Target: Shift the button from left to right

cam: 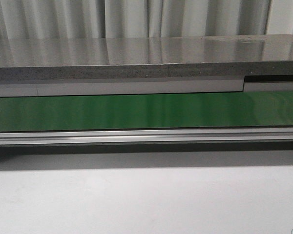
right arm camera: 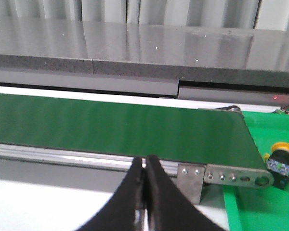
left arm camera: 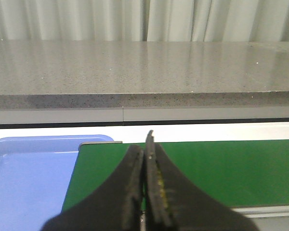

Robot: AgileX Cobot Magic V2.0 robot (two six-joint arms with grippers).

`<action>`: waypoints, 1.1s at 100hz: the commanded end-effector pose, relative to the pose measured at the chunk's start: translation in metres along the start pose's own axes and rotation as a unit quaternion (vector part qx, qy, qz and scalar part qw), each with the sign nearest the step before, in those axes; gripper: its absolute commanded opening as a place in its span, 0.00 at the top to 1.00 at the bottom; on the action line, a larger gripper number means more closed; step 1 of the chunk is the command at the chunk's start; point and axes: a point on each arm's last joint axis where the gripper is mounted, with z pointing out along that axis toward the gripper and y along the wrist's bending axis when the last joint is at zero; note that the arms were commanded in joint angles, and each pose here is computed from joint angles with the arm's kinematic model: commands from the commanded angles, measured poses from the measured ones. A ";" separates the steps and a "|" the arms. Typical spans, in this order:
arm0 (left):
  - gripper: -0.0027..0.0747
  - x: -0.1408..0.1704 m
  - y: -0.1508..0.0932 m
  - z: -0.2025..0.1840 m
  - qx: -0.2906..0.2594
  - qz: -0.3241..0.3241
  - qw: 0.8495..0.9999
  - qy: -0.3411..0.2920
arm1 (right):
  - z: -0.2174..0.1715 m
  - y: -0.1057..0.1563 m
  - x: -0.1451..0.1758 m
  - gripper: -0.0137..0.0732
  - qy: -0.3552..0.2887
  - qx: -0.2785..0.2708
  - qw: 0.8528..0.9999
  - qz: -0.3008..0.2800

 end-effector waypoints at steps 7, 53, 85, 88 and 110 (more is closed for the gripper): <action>0.99 -0.016 0.001 -0.001 -0.005 -0.006 0.999 -0.046 | -0.001 -0.001 -0.006 0.92 -0.057 0.008 0.998 -0.002; 0.99 -0.016 0.001 -0.001 -0.005 -0.006 0.999 -0.047 | 0.001 -0.003 0.001 0.92 -0.054 0.031 0.998 0.000; 0.99 -0.016 0.001 -0.001 -0.005 -0.006 0.999 -0.047 | 0.001 -0.003 0.001 0.92 -0.054 0.031 0.998 0.000; 0.99 -0.016 0.001 -0.001 -0.005 -0.006 0.999 -0.047 | 0.001 -0.003 0.001 0.92 -0.054 0.031 0.998 0.000; 0.99 -0.016 0.001 -0.001 -0.005 -0.006 0.999 -0.047 | 0.001 -0.003 0.001 0.92 -0.054 0.031 0.998 0.000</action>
